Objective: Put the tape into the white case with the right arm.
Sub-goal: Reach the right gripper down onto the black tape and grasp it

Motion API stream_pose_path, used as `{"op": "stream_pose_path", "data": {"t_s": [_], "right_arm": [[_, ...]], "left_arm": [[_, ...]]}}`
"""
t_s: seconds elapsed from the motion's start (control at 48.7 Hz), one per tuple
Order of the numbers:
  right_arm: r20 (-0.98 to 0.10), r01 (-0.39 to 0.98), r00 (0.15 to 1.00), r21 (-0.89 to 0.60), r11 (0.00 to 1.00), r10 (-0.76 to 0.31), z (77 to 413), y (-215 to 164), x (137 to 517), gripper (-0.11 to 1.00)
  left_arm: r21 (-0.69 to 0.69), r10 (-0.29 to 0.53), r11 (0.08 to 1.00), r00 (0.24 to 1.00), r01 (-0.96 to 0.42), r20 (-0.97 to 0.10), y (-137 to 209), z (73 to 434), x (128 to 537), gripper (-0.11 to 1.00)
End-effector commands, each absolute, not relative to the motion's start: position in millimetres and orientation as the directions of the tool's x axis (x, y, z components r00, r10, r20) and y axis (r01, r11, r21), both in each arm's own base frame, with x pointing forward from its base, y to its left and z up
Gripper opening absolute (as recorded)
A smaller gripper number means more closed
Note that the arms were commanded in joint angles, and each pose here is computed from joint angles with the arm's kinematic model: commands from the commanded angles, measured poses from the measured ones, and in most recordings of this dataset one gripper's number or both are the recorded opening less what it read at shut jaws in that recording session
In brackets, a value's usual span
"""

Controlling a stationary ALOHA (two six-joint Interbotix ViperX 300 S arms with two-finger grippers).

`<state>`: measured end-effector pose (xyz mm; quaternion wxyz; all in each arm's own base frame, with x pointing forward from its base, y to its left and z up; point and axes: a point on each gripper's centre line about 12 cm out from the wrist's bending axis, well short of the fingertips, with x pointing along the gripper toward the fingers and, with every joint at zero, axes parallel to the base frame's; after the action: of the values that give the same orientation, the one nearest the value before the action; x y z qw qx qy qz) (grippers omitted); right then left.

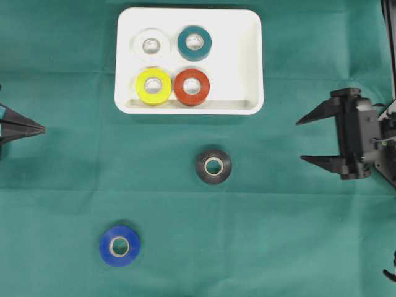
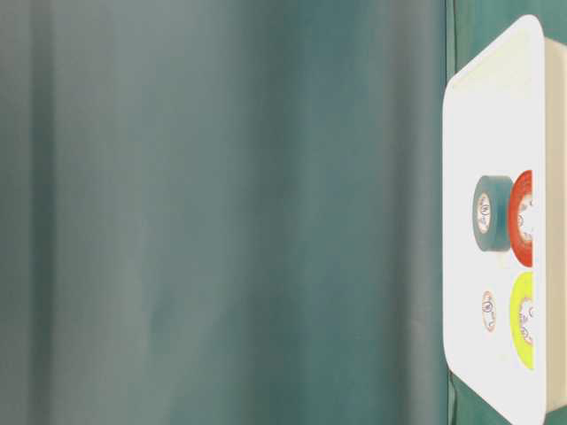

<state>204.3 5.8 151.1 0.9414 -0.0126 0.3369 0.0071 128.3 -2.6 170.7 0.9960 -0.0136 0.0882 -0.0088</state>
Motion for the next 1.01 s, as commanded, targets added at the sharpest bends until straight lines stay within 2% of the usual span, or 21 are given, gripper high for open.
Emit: {"op": "stream_pose_path", "data": {"t_s": [0.0, 0.596, 0.986], "right_arm": [[-0.627, -0.032, 0.779, -0.016, 0.999, 0.014, 159, 8, 222, 0.65], [-0.666, -0.049, 0.745, -0.010, 0.999, 0.029, 154, 15, 346, 0.65], [-0.673, -0.047, 0.739, -0.012, 0.999, 0.027, 145, 17, 385, 0.65]], "left_arm": [[-0.029, -0.017, 1.000, 0.986, 0.012, -0.166, -2, 175, 130, 0.00], [-0.030, -0.017, 0.999, 0.986, 0.012, -0.166, -2, 175, 130, 0.00], [-0.029, -0.017, 1.000, 0.986, 0.012, -0.166, -2, 175, 130, 0.00]]}}
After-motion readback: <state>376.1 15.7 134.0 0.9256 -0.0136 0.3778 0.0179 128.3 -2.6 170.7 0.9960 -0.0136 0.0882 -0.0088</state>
